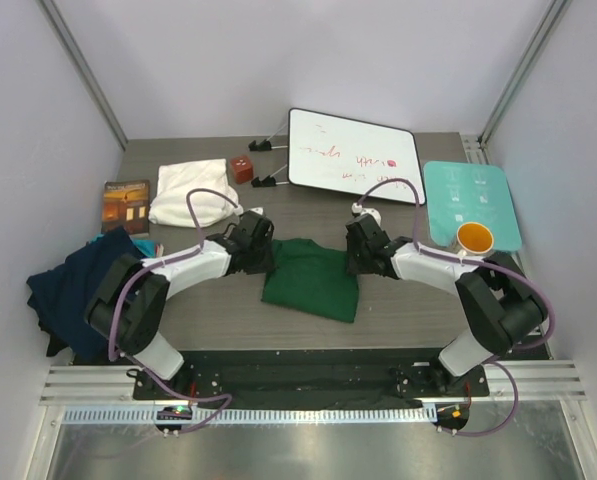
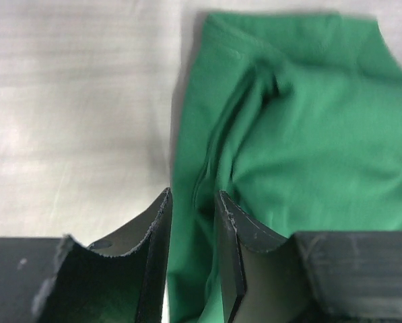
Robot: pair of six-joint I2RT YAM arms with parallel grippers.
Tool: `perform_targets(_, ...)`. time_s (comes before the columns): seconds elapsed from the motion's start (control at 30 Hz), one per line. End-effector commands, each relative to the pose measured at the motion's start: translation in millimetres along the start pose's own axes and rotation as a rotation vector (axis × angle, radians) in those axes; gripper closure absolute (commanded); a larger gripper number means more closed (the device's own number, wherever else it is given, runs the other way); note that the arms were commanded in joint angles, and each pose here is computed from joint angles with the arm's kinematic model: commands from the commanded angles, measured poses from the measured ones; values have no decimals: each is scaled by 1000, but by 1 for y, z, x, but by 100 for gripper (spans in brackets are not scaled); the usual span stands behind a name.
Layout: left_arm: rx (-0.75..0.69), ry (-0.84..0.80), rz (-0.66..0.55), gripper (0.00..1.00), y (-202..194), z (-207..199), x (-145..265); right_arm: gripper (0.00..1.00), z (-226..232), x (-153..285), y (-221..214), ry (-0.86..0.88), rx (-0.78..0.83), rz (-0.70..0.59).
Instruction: Fold and stack the t-shirts
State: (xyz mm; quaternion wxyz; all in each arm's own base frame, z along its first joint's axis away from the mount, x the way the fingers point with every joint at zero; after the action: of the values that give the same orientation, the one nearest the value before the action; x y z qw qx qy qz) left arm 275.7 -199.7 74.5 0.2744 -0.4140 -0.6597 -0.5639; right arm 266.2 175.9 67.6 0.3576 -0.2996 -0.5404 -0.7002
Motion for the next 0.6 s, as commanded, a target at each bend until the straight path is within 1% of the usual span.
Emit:
perform_targets(0.0,20,18,-24,67,-10,4,21,71,12,-6,18,16,79,3)
perform_targets(0.07,38,9,-49,66,-8,4,32,70,17,-4,25,31,74,-8)
perform_targets(0.2,38,4,-94,59,-7,8,46,64,28,12,39,88,56,-60)
perform_targets(0.23,41,1,-124,58,-2,8,52,62,30,17,42,103,53,-68)
perform_targets(0.27,34,-1,-135,54,0,8,55,61,33,29,48,126,46,-96)
perform_targets(0.3,33,-9,-150,43,1,8,56,61,34,35,51,136,43,-109)
perform_targets(0.37,42,-50,-175,42,7,6,64,60,37,49,57,165,38,-136)
perform_targets(0.4,48,-80,-184,40,8,4,64,60,40,62,64,192,32,-167)
perform_targets(0.43,62,-105,-176,40,8,4,65,60,42,67,68,205,28,-180)
perform_targets(0.53,112,-145,-137,40,0,6,57,59,53,69,69,252,32,-140)
perform_targets(0.57,126,-132,-118,40,-6,9,49,59,56,67,67,268,25,-121)
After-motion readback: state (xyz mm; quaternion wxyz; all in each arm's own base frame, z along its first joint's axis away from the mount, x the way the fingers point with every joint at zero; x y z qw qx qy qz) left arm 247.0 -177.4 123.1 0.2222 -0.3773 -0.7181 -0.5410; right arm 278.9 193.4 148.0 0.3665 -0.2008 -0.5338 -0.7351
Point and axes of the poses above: each gripper's point midway between its finger pads, its own x axis back along the fingers, its own z axis along the line the jaws close on, y = z × x, the point moved 5 cm from there along x, back along the fingers, and after that the axes turned 7 degrees about -x, right-handed, at the moved point
